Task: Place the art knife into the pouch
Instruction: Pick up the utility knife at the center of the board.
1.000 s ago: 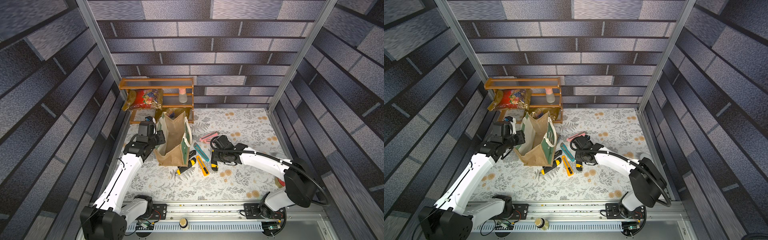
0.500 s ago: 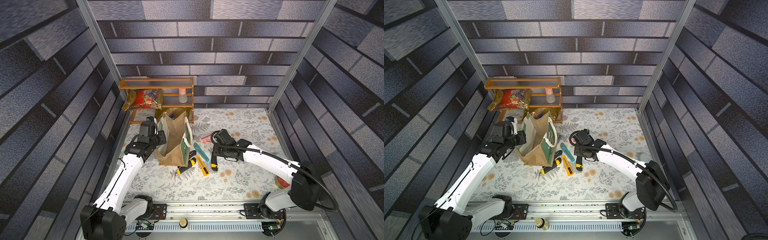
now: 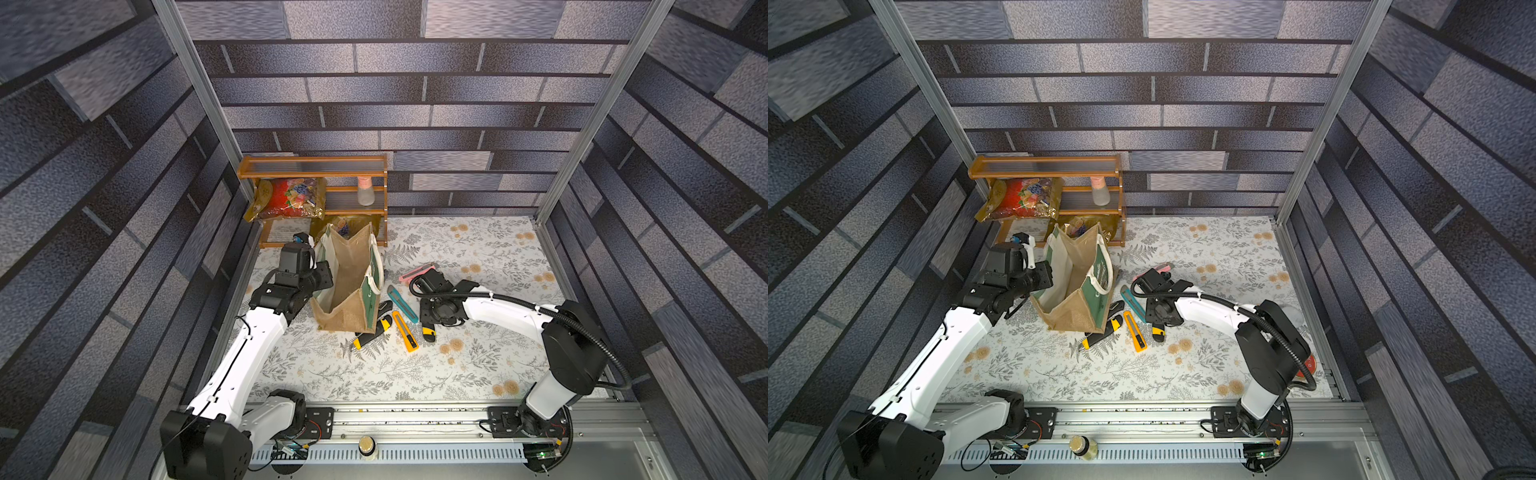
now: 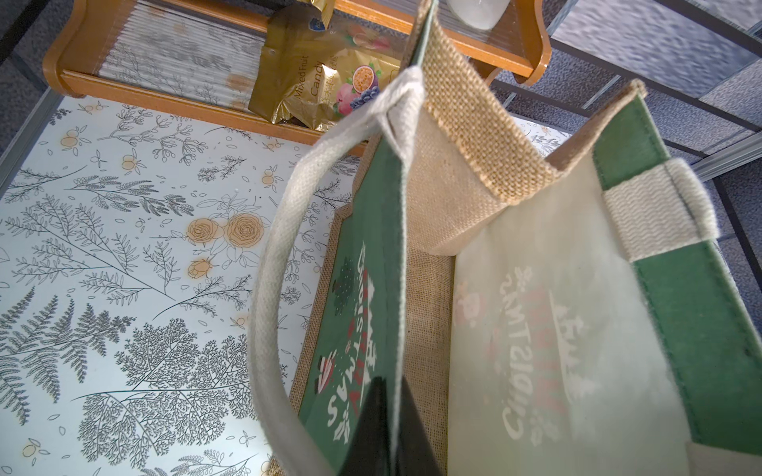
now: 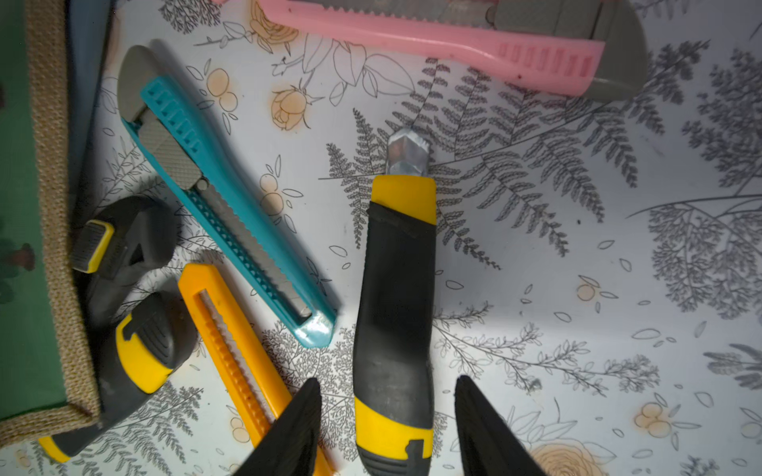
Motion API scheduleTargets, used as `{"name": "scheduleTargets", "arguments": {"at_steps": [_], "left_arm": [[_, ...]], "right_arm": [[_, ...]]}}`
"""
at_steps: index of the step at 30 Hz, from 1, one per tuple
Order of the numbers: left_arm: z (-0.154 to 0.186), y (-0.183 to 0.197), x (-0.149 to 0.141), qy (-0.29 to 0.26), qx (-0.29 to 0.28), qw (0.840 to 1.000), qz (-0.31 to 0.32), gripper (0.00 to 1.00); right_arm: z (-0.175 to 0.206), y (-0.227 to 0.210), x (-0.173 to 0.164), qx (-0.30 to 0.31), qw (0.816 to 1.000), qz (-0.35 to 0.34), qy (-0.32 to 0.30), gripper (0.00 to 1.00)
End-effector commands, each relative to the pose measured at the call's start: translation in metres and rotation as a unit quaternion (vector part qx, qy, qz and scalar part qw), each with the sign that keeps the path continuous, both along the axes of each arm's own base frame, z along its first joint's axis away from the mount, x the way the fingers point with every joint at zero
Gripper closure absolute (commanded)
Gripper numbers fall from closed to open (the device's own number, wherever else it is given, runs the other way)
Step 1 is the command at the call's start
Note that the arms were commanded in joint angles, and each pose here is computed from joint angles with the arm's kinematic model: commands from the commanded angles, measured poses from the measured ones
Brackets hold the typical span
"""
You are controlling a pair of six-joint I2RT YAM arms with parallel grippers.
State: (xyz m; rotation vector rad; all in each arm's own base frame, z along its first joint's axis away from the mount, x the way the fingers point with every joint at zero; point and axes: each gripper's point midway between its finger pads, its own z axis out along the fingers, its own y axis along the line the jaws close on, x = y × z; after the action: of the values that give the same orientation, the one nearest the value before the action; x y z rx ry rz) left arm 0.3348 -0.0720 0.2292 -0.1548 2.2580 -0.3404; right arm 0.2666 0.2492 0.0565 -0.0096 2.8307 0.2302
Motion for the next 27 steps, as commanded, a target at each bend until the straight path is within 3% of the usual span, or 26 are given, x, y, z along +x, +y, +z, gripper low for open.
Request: {"name": "scheduleTargets", "arguments": {"at_steps": [1,17,24,27], "left_arm": [[-0.002,-0.001,0.000,0.000,-0.001,1.000,0.001,0.98],[-0.004,0.000,-0.002,-0.001,0.002,1.000,0.002,0.94],[-0.005,0.000,-0.002,0.000,0.002,1.000,0.002,0.94],[-0.005,-0.001,-0.002,0.001,0.001,1.000,0.001,0.94]], "right_arm": [[-0.016,-0.003,-0.012,-0.026,0.999,0.011,0.023,0.46],[-0.050,-0.020,-0.024,-0.120,0.991,0.010,0.051,0.53],[-0.045,-0.020,-0.020,-0.109,0.994,-0.002,0.029,0.72],[-0.032,-0.015,-0.013,-0.087,0.996,-0.007,0.005,0.75]]}}
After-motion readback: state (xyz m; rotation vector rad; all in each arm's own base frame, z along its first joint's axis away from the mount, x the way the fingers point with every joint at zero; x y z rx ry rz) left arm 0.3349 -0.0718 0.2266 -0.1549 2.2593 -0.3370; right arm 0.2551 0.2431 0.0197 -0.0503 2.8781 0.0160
